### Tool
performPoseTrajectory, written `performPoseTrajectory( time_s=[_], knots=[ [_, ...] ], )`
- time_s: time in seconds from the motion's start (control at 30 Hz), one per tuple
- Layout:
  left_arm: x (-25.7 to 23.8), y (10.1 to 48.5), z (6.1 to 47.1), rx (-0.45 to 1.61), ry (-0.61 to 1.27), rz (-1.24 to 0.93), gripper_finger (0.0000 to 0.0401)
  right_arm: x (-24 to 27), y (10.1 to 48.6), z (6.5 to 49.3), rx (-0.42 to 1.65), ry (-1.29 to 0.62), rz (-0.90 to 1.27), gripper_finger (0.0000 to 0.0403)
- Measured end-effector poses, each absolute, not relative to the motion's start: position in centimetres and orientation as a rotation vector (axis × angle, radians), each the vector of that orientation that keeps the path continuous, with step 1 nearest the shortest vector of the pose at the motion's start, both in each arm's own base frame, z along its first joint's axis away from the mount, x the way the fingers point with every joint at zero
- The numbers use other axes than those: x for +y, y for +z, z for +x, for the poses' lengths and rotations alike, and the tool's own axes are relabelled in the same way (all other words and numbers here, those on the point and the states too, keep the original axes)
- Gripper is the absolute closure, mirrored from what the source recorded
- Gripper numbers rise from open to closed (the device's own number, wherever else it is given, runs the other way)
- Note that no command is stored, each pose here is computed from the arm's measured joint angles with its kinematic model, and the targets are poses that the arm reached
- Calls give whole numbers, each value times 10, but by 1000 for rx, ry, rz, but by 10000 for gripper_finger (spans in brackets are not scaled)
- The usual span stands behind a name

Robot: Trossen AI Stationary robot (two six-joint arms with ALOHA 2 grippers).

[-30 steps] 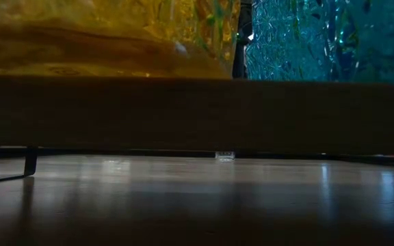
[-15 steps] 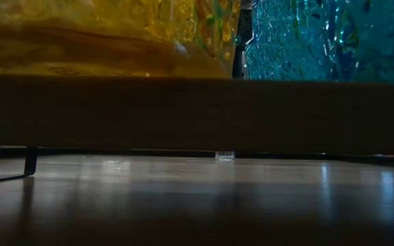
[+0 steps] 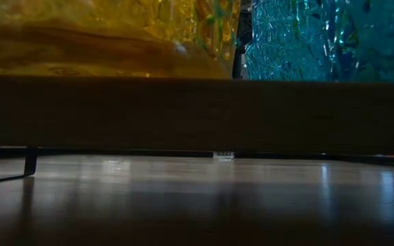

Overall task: Sort vases onto shelf
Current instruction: Put the transparent vase on the shelf aligned with the other transparent vase

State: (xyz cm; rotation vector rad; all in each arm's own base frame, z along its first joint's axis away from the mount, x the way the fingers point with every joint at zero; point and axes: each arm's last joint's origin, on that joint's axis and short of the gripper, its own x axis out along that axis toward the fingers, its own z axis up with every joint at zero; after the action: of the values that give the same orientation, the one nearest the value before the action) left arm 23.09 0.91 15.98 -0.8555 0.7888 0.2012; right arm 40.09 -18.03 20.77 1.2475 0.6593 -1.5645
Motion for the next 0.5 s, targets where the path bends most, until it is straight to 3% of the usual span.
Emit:
performPoseTrajectory(
  time_s=[0.2, 0.5],
  knots=[
    [9, 160, 231, 789, 202, -855, 268, -179, 208, 402, 703, -1525, 1226, 393],
    [9, 160, 231, 788, 202, -855, 268, -170, 207, 404, 854, -1409, 1156, 397]
  ],
)
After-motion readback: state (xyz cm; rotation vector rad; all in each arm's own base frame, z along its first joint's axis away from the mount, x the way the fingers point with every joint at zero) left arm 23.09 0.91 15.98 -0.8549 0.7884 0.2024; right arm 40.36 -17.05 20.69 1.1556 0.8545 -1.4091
